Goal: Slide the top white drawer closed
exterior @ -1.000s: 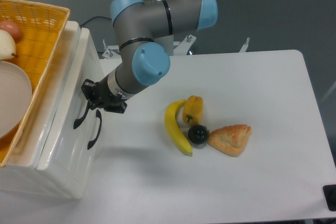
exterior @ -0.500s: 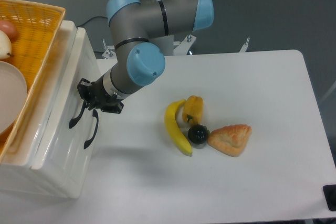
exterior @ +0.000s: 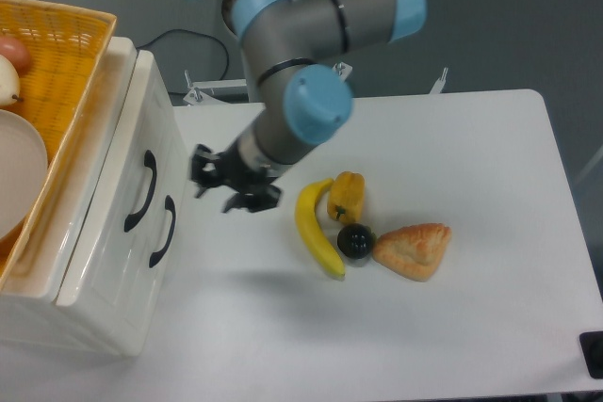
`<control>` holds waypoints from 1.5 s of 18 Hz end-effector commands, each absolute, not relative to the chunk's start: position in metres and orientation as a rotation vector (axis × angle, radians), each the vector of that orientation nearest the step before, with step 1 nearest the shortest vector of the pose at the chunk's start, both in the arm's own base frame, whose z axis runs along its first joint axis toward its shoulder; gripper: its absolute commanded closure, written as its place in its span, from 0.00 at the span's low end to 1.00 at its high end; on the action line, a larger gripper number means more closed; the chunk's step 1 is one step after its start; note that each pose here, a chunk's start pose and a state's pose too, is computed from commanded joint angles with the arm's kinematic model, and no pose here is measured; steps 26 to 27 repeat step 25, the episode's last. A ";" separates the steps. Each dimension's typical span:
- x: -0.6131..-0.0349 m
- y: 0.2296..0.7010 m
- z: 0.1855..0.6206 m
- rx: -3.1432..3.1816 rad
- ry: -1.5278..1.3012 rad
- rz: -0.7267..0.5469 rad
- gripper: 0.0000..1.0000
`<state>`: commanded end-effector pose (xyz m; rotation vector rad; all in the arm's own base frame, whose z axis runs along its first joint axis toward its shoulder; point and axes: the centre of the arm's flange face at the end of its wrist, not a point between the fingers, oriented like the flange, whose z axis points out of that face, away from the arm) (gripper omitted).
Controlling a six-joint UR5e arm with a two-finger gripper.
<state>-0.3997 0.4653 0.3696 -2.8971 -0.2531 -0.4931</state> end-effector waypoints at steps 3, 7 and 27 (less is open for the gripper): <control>-0.462 0.412 0.374 -2.950 -0.152 -0.274 0.25; -0.515 0.358 0.377 -3.007 -0.036 -0.127 0.07; -0.608 0.312 0.285 -3.104 0.402 0.036 0.00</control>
